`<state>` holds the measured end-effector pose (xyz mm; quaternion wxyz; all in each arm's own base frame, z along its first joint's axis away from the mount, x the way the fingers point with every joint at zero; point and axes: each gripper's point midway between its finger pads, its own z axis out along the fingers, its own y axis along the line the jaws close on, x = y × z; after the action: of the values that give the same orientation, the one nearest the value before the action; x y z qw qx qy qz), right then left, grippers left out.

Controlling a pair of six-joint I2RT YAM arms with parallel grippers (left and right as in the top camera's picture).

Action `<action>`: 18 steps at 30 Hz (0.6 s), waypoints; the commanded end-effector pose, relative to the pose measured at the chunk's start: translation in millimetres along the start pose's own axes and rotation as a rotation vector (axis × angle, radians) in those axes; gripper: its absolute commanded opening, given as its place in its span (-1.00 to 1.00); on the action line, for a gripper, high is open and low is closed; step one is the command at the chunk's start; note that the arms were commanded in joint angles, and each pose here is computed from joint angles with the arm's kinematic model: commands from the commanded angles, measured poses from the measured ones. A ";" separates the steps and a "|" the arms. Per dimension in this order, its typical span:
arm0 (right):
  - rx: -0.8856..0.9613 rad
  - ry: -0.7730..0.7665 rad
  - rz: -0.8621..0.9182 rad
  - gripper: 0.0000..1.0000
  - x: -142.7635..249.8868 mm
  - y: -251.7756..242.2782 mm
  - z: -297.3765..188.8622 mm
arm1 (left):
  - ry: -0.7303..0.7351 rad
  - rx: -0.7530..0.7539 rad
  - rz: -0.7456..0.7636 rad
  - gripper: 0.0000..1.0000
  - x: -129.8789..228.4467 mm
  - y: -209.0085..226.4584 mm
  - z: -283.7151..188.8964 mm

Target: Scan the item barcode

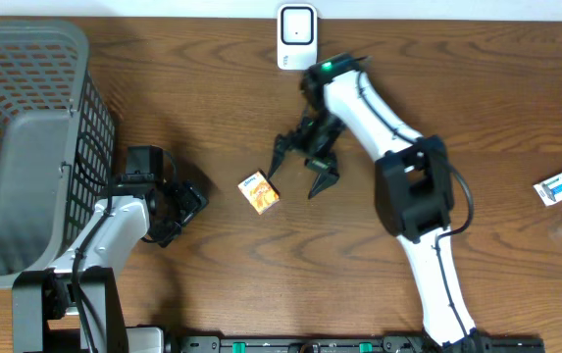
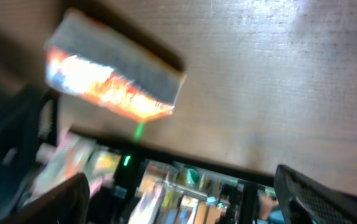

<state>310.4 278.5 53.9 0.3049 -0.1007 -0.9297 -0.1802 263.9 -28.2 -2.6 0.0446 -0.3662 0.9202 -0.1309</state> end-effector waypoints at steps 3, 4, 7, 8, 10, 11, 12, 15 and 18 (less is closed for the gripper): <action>0.132 -0.211 0.209 0.88 -12.8 2.9 7.5 | 0.085 -0.323 -0.046 0.65 34.4 90.0 30.1; 0.124 -0.230 0.216 0.90 -14.5 8.6 10.6 | 0.085 -0.323 -0.046 0.65 34.4 90.0 30.1; 0.106 -0.287 0.247 0.96 -18.8 23.3 18.7 | 0.085 -0.323 -0.046 0.65 34.4 90.0 30.1; 0.113 -0.319 0.272 0.97 -21.9 24.1 19.6 | 0.085 -0.323 -0.046 0.65 34.4 90.0 30.1; 0.129 -0.382 0.314 0.99 -28.2 24.0 19.9 | 0.085 -0.323 -0.046 0.65 34.4 90.0 30.1; 0.127 -0.400 0.317 0.99 -30.3 25.9 20.2 | 0.085 -0.323 -0.046 0.65 34.4 90.0 30.1; 0.122 -0.402 0.321 0.98 -30.3 27.7 21.0 | 0.085 -0.323 -0.046 0.65 34.4 90.0 30.1; 0.121 -0.404 0.342 0.98 -27.3 30.3 24.5 | 0.085 -0.323 -0.046 0.65 34.4 90.0 30.1; 0.122 -0.403 0.372 0.99 -22.6 32.8 29.0 | 0.085 -0.323 -0.046 0.65 34.4 90.0 30.1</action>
<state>323.8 317.0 17.2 0.1680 -0.2521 -0.9515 -0.0531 263.9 -28.2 -2.6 0.0446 -0.3662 0.9202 -0.1309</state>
